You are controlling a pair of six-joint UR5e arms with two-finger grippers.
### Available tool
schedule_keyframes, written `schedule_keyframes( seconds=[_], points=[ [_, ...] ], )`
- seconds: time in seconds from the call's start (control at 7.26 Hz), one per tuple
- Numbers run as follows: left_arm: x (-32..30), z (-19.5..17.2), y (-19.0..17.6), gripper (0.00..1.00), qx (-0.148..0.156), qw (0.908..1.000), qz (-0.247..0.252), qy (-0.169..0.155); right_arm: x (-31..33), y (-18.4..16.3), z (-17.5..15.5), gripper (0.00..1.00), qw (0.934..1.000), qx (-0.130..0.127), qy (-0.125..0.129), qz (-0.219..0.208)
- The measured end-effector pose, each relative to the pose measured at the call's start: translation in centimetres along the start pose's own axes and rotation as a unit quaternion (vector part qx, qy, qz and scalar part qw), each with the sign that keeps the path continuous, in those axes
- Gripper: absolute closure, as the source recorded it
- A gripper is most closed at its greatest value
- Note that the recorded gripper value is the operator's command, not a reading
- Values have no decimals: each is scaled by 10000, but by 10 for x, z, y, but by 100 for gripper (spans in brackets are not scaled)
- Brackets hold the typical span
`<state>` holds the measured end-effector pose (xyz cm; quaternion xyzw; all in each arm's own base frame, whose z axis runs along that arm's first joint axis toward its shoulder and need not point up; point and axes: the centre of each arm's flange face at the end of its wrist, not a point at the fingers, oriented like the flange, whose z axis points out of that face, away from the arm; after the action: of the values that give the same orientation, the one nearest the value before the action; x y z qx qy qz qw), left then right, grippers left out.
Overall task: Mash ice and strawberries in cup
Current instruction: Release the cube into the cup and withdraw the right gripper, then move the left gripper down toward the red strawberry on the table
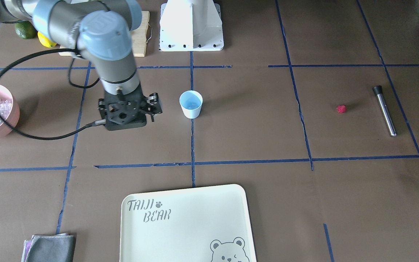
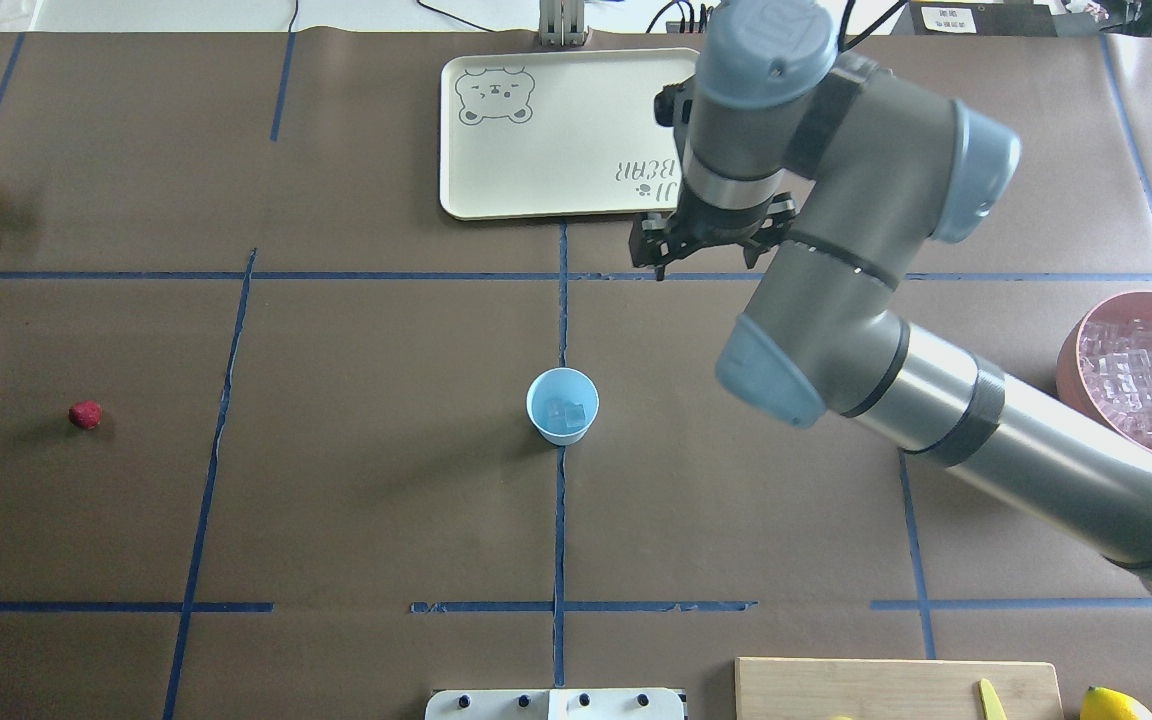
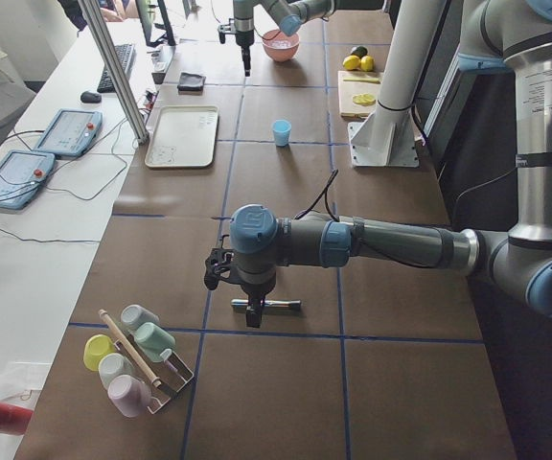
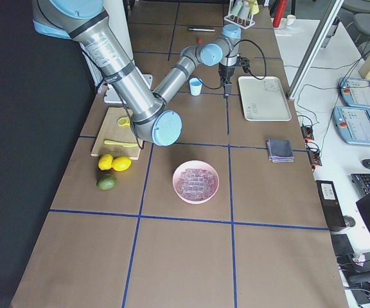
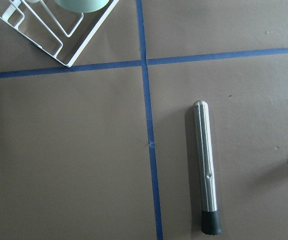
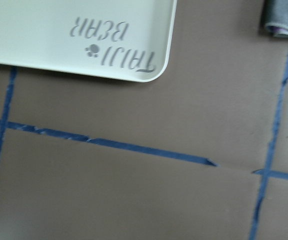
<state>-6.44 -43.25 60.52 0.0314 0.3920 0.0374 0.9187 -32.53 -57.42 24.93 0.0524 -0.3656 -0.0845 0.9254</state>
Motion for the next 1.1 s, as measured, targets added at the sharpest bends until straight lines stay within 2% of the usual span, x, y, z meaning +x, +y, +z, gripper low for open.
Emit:
schedule_keyframes(
  seconds=[0.28, 0.55, 0.83, 1.1],
  points=[
    [5, -5, -29, 0, 188, 9996, 193, -3, 141, 6, -16, 1, 9980, -74, 20, -620],
    [6, -7, -60, 0, 266, 9992, 294, 16, 275, 37, -28, 1, 9937, -138, 58, -1107],
    [7, -7, -66, 0, 322, 9987, 401, 16, 397, 103, -27, 0, 9931, -279, 73, -1141],
    [10, -6, -68, 0, 443, 9975, 559, 11, 484, 183, -16, 0, 9948, -472, 81, -896]
  ],
)
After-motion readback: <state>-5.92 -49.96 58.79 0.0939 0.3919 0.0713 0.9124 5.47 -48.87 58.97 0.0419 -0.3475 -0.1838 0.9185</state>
